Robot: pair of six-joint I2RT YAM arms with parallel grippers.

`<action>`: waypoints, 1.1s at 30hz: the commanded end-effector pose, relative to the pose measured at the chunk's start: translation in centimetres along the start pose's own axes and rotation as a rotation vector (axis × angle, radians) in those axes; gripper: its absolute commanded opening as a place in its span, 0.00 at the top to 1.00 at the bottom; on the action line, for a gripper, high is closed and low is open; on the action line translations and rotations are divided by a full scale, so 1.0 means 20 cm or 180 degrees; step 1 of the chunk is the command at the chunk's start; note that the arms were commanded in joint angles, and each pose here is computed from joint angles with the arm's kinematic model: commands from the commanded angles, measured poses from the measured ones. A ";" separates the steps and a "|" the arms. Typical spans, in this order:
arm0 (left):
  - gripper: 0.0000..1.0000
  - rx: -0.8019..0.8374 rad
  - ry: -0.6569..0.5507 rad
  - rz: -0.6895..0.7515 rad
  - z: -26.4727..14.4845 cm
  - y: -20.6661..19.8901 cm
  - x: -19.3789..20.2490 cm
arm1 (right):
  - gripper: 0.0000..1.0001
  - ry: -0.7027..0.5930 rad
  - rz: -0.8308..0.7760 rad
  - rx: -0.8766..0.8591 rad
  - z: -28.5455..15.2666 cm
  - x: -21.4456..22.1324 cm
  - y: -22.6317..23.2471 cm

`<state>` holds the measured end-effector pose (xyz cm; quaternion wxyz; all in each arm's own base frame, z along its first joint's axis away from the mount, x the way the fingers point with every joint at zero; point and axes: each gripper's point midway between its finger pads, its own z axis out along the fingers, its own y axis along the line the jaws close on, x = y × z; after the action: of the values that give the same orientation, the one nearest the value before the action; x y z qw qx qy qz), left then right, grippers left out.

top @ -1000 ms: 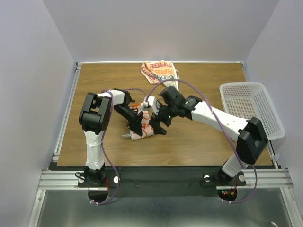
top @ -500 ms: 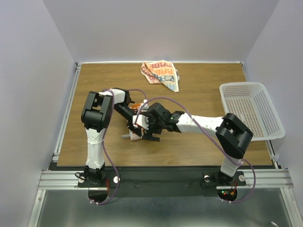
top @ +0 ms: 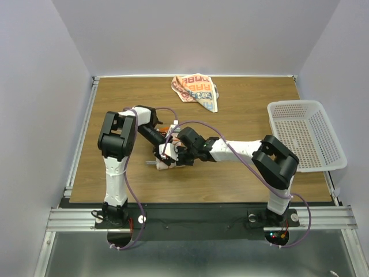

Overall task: Roll the towels
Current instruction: Roll the towel

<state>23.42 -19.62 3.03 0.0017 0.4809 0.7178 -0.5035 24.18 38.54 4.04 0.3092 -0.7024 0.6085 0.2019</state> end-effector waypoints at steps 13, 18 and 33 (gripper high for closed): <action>0.36 -0.1951 -0.0388 0.1367 -0.74 0.00 -0.25 | 0.99 0.0219 0.1471 -0.1070 0.00 -0.02 0.27; 0.37 -0.2551 -0.0832 0.1084 -0.91 0.06 -0.16 | 0.99 0.0277 0.1805 -0.1292 -0.01 -0.08 0.28; 0.63 -0.1697 -0.1002 0.0026 -0.56 0.20 -0.12 | 0.99 0.0468 0.2033 -0.1614 0.04 -0.06 0.34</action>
<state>33.16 -10.80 6.46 0.2502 0.3998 0.8189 -0.3269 18.74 40.67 4.27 0.0556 -0.5556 0.7309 0.3925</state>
